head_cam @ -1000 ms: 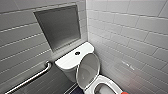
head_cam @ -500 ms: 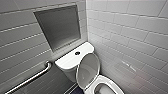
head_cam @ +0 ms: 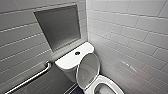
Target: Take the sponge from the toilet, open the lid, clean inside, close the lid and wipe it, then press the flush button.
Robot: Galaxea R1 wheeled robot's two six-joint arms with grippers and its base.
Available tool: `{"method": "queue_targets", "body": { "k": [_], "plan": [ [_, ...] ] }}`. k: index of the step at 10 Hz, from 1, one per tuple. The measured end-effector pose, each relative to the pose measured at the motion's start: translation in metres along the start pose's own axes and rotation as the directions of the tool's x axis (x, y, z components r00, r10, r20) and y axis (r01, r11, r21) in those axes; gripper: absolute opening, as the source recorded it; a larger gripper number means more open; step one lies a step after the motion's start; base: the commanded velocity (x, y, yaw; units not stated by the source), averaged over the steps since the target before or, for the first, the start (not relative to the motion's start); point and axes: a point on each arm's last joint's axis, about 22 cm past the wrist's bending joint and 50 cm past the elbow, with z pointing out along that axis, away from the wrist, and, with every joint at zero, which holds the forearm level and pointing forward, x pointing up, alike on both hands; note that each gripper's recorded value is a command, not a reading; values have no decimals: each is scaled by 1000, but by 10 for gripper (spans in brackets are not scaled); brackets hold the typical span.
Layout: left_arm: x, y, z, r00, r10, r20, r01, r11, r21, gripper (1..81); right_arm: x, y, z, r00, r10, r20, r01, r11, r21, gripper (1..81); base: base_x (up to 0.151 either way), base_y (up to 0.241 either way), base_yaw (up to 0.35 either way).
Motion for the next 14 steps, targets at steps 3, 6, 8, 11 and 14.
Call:
{"method": "queue_targets", "body": {
  "k": [3, 6, 8, 11, 14],
  "plan": [
    [1, 0, 0, 1000, 0, -1, 0, 1000, 0, 811, 30, -36, 31, 999, -29, 18, 27, 996, 84, 10, 0, 0, 0],
    [1, 0, 0, 1000, 0, -2, 0, 1000, 0, 811, 92, -1, 76, 994, -108, 11, 108, 994, 36, 10, 0, 0, 0],
    [1, 0, 0, 1000, 0, -3, 0, 1000, 0, 811, 135, -10, 107, 987, -157, 14, 156, 986, 54, 10, 0, 0, 0],
    [4, -1, 0, 1000, 1, -6, -1, 1000, 2, 811, 194, -47, 141, 975, -223, 16, 221, 970, 103, 10, 0, 0, 0],
    [4, -1, 0, 1000, 1, -6, -1, 1000, 1, 811, 198, -62, 167, 964, -254, 73, 244, 962, 122, 10, 0, 0, 0]
  ]
}}
